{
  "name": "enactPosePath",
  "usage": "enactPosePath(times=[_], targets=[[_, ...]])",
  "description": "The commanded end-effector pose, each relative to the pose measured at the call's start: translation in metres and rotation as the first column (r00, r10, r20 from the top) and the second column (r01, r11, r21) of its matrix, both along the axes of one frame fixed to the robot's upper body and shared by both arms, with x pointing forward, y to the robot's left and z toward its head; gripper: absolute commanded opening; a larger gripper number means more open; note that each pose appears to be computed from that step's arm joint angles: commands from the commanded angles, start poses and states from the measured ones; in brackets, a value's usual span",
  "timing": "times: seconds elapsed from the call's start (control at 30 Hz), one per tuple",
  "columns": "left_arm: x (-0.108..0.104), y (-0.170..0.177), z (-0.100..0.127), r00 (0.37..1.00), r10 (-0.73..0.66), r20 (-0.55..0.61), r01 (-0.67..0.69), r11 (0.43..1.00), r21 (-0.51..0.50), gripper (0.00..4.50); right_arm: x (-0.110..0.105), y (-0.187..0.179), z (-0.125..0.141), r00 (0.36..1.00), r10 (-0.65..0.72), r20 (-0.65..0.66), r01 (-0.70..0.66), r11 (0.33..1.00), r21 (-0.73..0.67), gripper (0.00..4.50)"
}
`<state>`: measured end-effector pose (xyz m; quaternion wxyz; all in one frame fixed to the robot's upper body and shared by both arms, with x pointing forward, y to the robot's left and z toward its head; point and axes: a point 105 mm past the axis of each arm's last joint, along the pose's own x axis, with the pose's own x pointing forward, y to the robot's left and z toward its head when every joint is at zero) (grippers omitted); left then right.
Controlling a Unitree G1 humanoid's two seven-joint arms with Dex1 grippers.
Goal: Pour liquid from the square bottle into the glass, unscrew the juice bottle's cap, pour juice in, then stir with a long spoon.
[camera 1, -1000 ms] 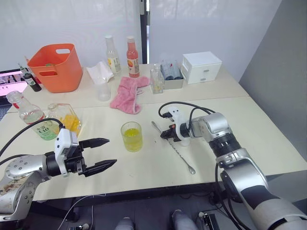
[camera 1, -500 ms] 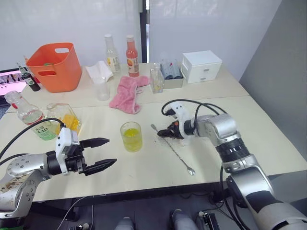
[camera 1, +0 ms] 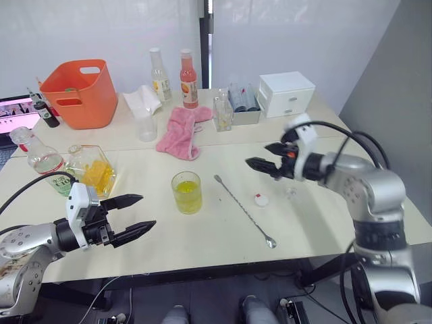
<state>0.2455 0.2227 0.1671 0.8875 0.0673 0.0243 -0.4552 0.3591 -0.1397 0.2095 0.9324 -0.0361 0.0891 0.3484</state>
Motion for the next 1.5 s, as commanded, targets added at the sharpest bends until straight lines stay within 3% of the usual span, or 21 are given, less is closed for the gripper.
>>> enactPosePath(times=[0.03, 0.13, 0.63, 1.23, 1.5], targets=[[-0.002, 0.006, 0.009, 0.998, 0.036, 0.053, -0.035, 0.999, -0.012, 4.37, -0.008, -0.017, 0.008, 0.992, -0.083, 0.091, 0.079, 0.996, 0.05, 4.48], [-0.002, 0.011, 0.007, 0.996, 0.072, 0.051, -0.071, 0.997, -0.023, 4.37, -0.013, -0.037, -0.008, 0.98, -0.172, 0.098, 0.163, 0.982, 0.098, 4.48], [-0.009, 0.043, -0.005, 0.982, 0.191, 0.009, -0.191, 0.982, 0.009, 4.37, -0.026, -0.088, -0.036, 0.967, -0.218, 0.128, 0.22, 0.975, 0.0, 4.48], [-0.012, 0.046, -0.011, 0.979, 0.206, 0.005, -0.206, 0.979, 0.009, 4.37, -0.045, -0.101, -0.037, 0.964, -0.209, 0.164, 0.214, 0.977, -0.013, 4.48], [-0.012, 0.049, -0.013, 0.974, 0.228, 0.013, -0.228, 0.973, 0.039, 4.37, -0.045, -0.126, -0.037, 0.945, -0.283, 0.164, 0.291, 0.956, -0.028, 4.48]])
